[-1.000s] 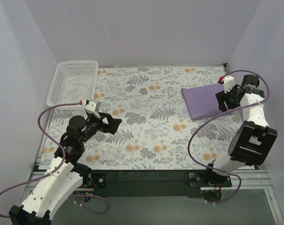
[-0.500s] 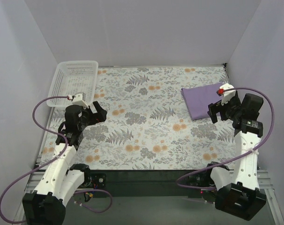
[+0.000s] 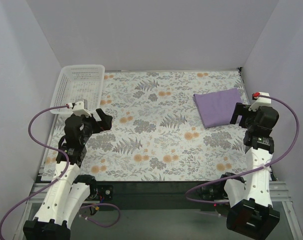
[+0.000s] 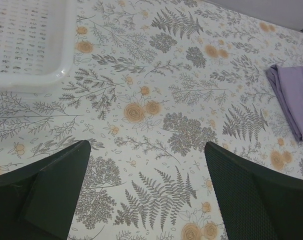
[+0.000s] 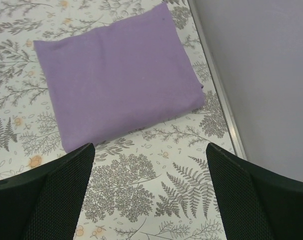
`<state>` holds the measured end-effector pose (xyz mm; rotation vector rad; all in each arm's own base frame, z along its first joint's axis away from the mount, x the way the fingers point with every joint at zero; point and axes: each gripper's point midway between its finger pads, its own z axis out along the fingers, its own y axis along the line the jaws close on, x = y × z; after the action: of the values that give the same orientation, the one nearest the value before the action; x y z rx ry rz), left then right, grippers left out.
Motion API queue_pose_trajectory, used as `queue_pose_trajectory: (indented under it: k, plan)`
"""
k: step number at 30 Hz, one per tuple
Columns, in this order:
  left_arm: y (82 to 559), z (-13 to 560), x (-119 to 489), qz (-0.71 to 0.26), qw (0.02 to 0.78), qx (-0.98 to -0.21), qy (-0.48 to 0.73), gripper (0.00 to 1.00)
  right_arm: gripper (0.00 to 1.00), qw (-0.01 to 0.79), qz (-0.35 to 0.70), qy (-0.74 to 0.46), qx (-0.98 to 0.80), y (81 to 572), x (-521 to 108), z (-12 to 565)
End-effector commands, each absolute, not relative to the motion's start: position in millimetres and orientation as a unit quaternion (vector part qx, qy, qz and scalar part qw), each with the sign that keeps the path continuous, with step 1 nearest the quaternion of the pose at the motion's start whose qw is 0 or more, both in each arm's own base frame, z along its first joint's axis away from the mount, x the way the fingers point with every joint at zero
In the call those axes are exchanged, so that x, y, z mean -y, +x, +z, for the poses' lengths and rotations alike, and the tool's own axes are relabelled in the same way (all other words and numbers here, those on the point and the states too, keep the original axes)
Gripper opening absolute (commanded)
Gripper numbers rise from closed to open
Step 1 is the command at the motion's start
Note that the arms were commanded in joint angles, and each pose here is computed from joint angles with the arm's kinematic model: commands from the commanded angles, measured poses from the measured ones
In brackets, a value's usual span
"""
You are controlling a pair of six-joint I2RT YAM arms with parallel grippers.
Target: Fold and stack the t-shirts
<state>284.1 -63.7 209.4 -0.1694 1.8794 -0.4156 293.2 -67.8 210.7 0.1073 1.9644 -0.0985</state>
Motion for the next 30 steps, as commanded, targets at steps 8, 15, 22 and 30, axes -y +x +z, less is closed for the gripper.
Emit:
queue_pose_trajectory:
  k: [8, 15, 22, 30]
  plan:
    - [282.5, 208.4, 69.6, -0.186, 0.567, -0.801, -0.051, 0.98, 0.97, 0.59, -0.077, 0.131, -0.793, 293.7, 90.5, 212.9]
    - [282.1, 208.1, 70.8, -0.188, 0.566, -0.801, -0.048, 0.98, 0.97, 0.589, -0.088, 0.132, -0.793, 291.9, 94.2, 207.4]
    - [282.4, 207.6, 71.5, -0.189, 0.565, -0.802, -0.045, 0.98, 0.97, 0.589, -0.095, 0.133, -0.792, 291.5, 96.6, 207.7]
    - [282.8, 206.3, 73.2, -0.191, 0.563, -0.803, -0.042, 0.98, 0.97, 0.587, -0.102, 0.135, -0.792, 292.6, 99.9, 205.6]
